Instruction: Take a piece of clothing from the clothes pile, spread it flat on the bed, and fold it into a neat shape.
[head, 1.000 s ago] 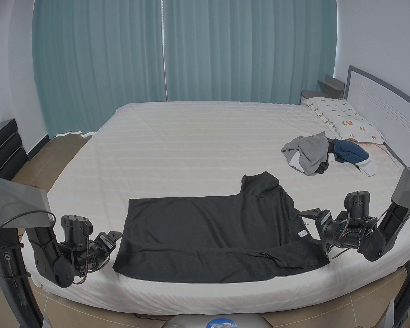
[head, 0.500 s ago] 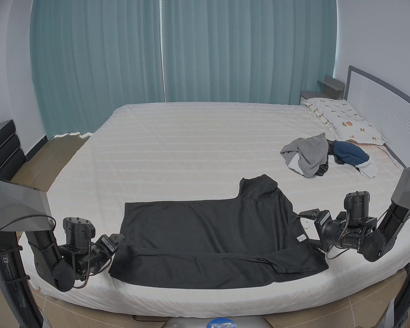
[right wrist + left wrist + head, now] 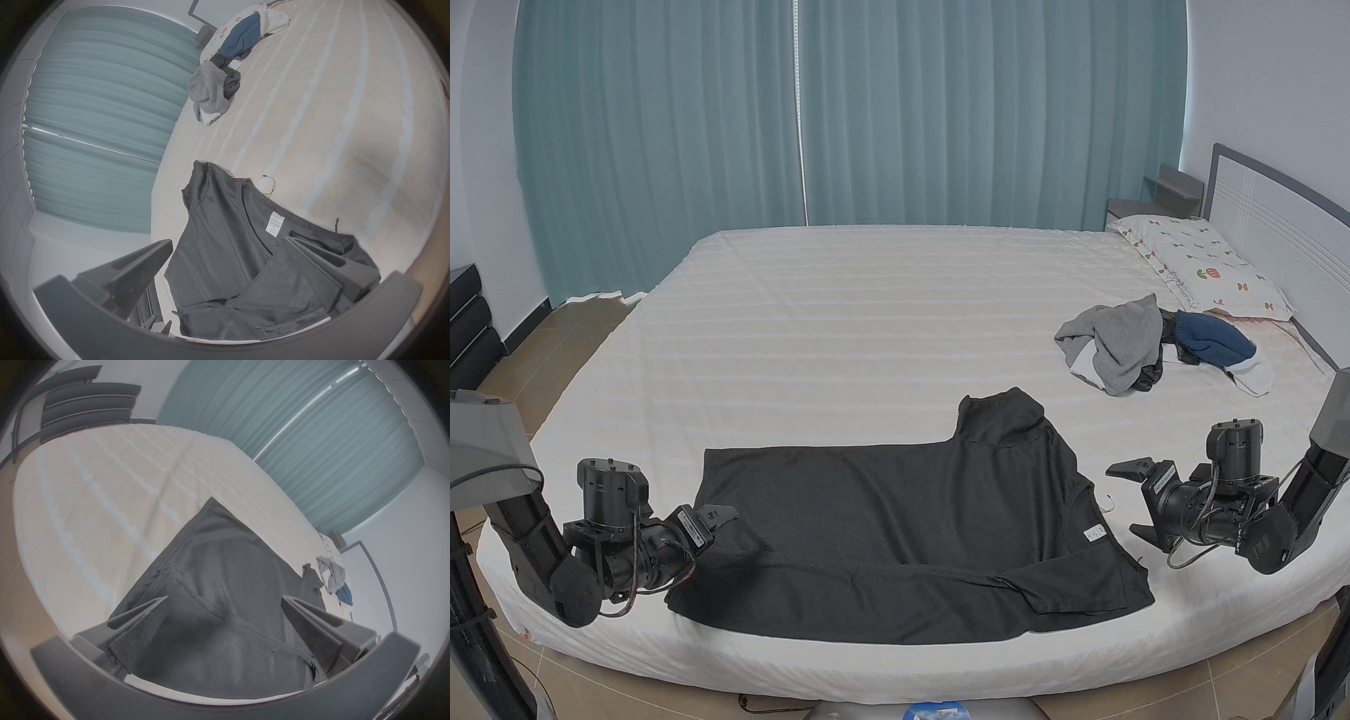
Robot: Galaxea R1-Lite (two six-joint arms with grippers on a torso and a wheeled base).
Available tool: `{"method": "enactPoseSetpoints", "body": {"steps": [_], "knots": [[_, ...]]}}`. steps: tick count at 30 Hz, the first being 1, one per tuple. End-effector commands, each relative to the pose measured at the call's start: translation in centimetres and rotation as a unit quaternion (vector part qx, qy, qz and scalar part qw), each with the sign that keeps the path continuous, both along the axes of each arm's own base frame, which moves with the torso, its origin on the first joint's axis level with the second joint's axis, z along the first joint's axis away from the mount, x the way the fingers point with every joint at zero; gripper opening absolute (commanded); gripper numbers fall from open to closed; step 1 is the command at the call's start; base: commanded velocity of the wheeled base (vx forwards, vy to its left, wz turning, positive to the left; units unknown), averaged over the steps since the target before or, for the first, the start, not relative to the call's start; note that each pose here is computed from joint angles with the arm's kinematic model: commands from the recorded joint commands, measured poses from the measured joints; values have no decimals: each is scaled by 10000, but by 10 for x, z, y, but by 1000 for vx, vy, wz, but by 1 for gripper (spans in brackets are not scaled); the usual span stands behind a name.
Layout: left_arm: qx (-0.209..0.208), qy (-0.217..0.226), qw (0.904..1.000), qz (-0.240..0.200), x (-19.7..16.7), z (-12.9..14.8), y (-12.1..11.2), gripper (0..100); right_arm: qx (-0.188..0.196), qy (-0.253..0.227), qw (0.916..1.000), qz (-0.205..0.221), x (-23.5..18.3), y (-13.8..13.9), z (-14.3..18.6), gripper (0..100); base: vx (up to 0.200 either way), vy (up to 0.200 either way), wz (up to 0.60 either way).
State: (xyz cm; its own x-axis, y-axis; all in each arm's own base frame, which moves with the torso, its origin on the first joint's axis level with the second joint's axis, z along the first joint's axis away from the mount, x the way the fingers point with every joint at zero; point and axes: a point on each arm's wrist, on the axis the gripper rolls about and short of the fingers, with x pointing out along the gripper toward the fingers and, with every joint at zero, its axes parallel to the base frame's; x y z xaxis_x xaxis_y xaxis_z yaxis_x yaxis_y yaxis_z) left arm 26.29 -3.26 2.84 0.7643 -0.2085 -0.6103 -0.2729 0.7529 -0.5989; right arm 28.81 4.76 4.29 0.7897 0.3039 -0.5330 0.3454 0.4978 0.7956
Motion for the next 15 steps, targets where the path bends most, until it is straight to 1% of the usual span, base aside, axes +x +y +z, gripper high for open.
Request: {"method": "enactPoseSetpoints", "body": {"steps": [1, 2, 3, 4, 5, 7, 9, 10, 11, 12, 14, 15], "knots": [[10, -66, 9993, -362, 13, 6, 27, 100, -3, 27, 10000, 5, 0, 0, -2, 100, 0, 0, 0], [34, -40, 9982, -590, 13, 4, 35, 100, -5, 42, 10000, 5, 0, 0, -3, 100, 0, 0, 0], [34, -40, 9982, -590, 13, 4, 35, 100, -5, 42, 10000, 5, 0, 0, -3, 100, 0, 0, 0], [73, -77, 9968, -797, 13, 5, 42, 100, -7, 49, 10000, 5, 0, 0, -3, 100, 0, 0, 0], [82, -27, 9953, -962, 15, 2, 46, 100, -4, 57, 10000, 19, 0, 1, -3, 100, 0, 0, 0], [55, 162, 9939, -1090, 21, -2, 48, 100, -6, 73, 10000, 11, 1, 0, -4, 100, 0, 0, 0], [9, 457, 9926, -1127, 27, -4, 49, 100, 0, 75, 10000, 15, 1, 1, -4, 100, 0, 0, 0], [9, 457, 9926, -1127, 27, -4, 49, 100, 0, 75, 10000, 15, 1, 1, -4, 100, 0, 0, 0], [-107, 691, 9912, -1123, 36, -1, 49, 100, -11, 80, 10000, 12, 1, 1, -5, 100, 0, 0, 0], [-107, 691, 9912, -1123, 36, -1, 49, 100, -11, 80, 10000, 12, 1, 1, -5, 100, 0, 0, 0], [-334, 948, 9893, -1053, 44, 3, 49, 100, -10, 112, 9999, -7, 1, 0, -7, 100, 0, 0, 0], [-421, 989, 9894, -981, 47, 4, 49, 100, -17, 118, 9999, -3, 1, 0, -7, 100, 0, 0, 0]]}}
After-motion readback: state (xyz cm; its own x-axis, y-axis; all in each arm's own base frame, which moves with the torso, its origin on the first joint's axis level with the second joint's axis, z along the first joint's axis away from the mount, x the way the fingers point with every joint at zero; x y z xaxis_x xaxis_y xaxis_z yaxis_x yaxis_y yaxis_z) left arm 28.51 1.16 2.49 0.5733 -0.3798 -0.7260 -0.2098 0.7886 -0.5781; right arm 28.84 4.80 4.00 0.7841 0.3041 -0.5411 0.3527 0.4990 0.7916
